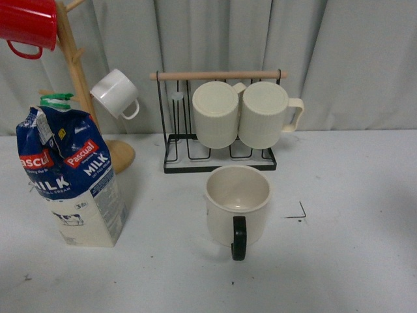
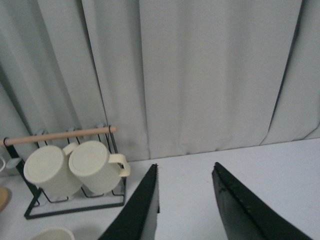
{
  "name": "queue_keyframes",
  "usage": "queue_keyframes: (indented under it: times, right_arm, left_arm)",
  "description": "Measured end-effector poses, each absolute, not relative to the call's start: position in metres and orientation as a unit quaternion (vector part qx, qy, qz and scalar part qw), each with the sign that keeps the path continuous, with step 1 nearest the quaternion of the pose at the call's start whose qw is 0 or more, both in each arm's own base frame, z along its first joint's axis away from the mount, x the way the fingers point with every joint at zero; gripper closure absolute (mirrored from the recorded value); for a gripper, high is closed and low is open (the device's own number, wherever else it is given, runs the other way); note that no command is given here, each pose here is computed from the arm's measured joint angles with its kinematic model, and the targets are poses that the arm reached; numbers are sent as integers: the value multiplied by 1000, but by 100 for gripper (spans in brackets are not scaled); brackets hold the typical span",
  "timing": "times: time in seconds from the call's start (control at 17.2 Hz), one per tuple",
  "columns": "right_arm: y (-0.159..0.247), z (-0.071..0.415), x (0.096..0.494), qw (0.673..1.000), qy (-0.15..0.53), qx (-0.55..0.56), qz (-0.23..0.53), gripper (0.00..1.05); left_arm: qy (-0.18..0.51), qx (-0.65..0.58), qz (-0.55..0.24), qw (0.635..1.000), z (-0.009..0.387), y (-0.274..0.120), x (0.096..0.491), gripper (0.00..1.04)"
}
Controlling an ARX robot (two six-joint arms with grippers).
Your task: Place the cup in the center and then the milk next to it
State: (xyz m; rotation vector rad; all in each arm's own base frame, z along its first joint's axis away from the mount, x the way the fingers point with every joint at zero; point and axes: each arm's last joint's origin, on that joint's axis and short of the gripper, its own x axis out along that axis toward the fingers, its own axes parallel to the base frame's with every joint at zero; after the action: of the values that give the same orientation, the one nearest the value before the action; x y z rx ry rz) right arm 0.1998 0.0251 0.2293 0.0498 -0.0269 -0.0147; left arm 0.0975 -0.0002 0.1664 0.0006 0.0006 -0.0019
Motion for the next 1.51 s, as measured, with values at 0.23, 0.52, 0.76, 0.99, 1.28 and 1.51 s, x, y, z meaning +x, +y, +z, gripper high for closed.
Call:
queue_keyframes:
  times: [0.23, 0.52, 0.76, 0.99, 1.28, 1.51]
  right_arm:
    - [-2, 171, 160, 1000, 3, 6, -12, 104]
    - [-1, 156, 151, 1000, 26, 3, -5, 103]
    - [-1, 162, 147, 1000, 7, 3, -5, 103]
    - [-1, 166, 137, 1000, 4, 3, -5, 103]
    - [-1, 170, 125, 1000, -4, 3, -4, 103]
    - [-1, 171, 122, 1000, -7, 3, -4, 103]
  left_arm:
    - [0, 0, 0, 1000, 166, 0, 98, 7]
    - [0, 0, -1, 1000, 166, 0, 98, 7]
    - [0, 0, -1, 1000, 166, 0, 98, 7]
    - [0, 0, -1, 1000, 166, 0, 98, 7]
    - [0, 0, -1, 1000, 166, 0, 98, 7]
    - [0, 0, -1, 1000, 166, 0, 98, 7]
